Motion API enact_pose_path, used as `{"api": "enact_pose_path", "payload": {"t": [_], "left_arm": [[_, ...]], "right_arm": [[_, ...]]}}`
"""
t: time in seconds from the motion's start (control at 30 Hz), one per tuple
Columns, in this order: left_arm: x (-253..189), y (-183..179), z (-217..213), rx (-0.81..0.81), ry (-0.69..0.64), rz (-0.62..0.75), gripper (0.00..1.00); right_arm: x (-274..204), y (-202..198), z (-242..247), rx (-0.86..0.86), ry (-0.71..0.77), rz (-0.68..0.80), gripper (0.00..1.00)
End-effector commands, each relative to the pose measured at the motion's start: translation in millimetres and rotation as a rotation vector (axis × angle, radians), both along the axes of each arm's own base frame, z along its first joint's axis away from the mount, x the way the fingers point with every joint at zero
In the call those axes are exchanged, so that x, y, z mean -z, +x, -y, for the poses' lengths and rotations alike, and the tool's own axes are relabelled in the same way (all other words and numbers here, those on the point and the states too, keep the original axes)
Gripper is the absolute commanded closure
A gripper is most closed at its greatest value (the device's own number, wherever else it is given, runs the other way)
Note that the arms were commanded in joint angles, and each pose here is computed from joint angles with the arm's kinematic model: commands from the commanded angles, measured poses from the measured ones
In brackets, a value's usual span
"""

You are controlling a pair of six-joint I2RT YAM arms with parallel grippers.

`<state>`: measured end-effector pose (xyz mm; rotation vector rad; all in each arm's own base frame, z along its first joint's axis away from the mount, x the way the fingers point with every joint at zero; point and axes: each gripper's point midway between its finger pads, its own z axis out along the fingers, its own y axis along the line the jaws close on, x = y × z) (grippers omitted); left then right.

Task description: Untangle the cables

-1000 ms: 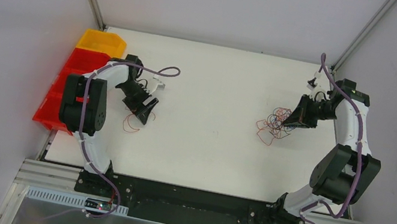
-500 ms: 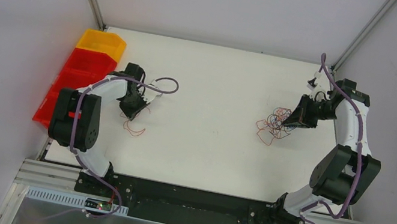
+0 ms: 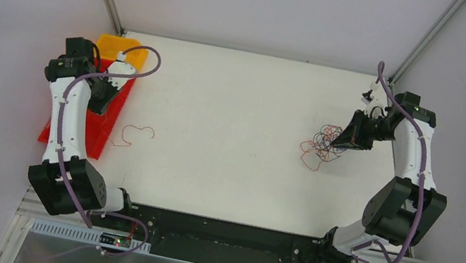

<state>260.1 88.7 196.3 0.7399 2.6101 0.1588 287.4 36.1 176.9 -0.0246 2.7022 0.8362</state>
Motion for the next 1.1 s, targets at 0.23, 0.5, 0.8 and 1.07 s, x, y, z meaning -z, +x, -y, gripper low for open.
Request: {"api": "enact_pose_path", "payload": {"t": [0.23,0.5,0.8,1.07], "left_arm": [[-64,-35,-65,-0.082,-0.030,0.033,1.00],[-42,-40,20,0.031,-0.224,-0.044,1.00],[-1,-3,103,0.040,-0.448,-0.130,1.00],[88,-6,55,0.049,-0.198,-0.289,0.85]], "right_arm": [[-27,-7,-5,-0.024,-0.005,0.060,1.00],[-24,-5,-6,-0.017,0.004,0.049,1.00],[-12,-12,-5,-0.022,-0.003,0.027,1.00],[-2,-15,-6,-0.029,0.005,0.003,1.00]]}}
